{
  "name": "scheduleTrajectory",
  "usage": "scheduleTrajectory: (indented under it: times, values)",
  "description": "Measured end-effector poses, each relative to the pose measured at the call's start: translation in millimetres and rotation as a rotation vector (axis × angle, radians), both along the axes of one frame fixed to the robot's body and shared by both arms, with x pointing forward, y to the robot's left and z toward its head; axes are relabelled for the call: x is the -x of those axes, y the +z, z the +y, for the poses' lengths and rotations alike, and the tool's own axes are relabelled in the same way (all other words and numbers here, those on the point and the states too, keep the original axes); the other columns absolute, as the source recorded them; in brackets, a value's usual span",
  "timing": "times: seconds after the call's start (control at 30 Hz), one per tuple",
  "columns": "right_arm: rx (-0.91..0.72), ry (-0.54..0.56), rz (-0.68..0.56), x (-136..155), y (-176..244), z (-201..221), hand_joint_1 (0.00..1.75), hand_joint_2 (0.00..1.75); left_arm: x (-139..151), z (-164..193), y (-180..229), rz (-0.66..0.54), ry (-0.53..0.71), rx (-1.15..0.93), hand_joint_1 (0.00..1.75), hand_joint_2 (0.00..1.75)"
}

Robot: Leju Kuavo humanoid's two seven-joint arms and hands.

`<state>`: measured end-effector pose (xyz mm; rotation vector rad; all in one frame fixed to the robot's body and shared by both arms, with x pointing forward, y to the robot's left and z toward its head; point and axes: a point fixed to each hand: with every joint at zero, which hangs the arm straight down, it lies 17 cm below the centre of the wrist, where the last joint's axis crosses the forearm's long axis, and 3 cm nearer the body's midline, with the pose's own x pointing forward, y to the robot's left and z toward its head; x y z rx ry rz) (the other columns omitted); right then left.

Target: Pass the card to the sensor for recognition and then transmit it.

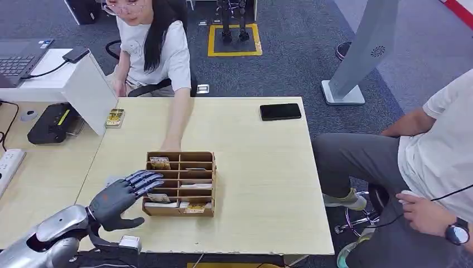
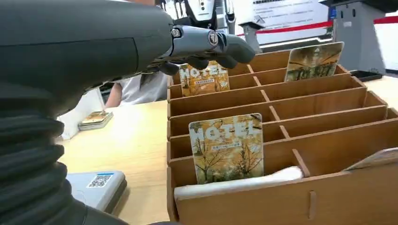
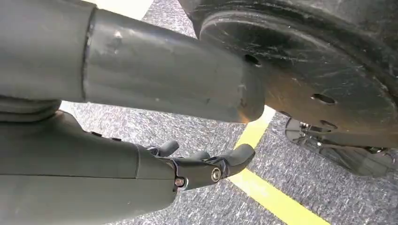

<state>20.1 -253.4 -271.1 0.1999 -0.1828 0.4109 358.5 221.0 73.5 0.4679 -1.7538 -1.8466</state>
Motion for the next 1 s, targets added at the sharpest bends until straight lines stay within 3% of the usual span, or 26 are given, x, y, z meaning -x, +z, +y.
scheduleTrajectory:
  times: [1.0]
  values:
    - [0.001, 0.000, 0.004, 1.1, -0.2, -0.2, 0.00, 0.00, -11.3, 9.8, -8.9, -0.014, 0.058, -0.036, 0.00, 1.75]
